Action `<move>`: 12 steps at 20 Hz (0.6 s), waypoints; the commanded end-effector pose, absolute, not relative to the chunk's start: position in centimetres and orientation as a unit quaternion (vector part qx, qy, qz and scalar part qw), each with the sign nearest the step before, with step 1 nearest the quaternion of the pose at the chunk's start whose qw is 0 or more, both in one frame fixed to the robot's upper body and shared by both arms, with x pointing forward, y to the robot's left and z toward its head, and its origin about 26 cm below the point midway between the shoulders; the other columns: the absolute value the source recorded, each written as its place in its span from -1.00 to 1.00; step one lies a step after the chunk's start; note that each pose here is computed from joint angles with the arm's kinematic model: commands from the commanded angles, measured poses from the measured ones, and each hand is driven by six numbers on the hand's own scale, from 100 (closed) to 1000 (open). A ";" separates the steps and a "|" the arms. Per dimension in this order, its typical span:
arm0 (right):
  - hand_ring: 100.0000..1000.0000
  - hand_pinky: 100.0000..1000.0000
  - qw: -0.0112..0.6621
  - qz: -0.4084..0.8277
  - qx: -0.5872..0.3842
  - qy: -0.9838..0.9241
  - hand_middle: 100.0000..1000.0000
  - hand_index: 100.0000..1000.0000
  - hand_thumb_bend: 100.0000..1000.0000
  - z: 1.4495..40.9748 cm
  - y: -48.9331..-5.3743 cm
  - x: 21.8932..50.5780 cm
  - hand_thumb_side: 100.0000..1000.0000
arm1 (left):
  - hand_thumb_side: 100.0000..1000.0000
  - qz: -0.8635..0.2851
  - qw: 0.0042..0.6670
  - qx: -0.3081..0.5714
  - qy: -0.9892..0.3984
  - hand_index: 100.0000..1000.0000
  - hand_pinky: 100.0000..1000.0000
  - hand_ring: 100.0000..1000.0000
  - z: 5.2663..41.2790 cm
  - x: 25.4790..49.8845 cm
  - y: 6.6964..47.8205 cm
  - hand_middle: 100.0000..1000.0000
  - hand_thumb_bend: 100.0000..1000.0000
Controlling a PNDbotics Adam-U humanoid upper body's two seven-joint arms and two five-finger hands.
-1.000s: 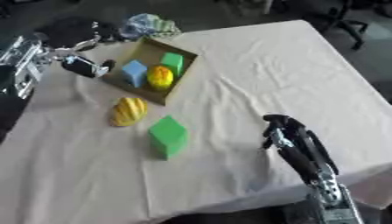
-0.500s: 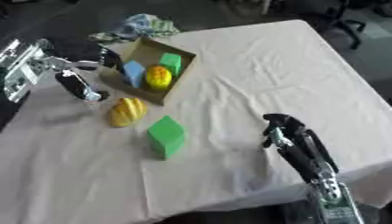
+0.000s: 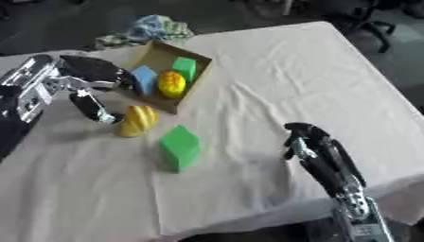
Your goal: Pick up objects on the table and place them in the box.
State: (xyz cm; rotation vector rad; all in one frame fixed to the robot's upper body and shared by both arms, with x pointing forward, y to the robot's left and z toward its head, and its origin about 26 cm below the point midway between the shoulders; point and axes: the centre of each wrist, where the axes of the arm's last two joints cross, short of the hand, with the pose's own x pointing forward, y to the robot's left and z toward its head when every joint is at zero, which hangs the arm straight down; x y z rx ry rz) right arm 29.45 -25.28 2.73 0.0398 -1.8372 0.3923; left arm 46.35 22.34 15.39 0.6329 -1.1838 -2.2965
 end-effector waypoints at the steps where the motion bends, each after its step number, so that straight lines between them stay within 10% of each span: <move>1: -0.30 -0.08 0.582 0.176 0.011 -0.794 -0.18 0.44 -1.00 3.4 -25.6 29.6 0.04 | -0.43 -0.879 0.203 0.194 -0.386 0.69 0.53 0.42 15.3 46.5 22.3 0.52 -0.77; 12: -0.30 -0.08 0.584 0.174 0.009 -0.793 -0.18 0.44 -1.00 3.2 -25.7 29.6 0.06 | -0.66 -0.784 0.190 0.267 -0.527 0.08 0.20 -0.16 22.0 46.1 22.3 -0.19 -1.00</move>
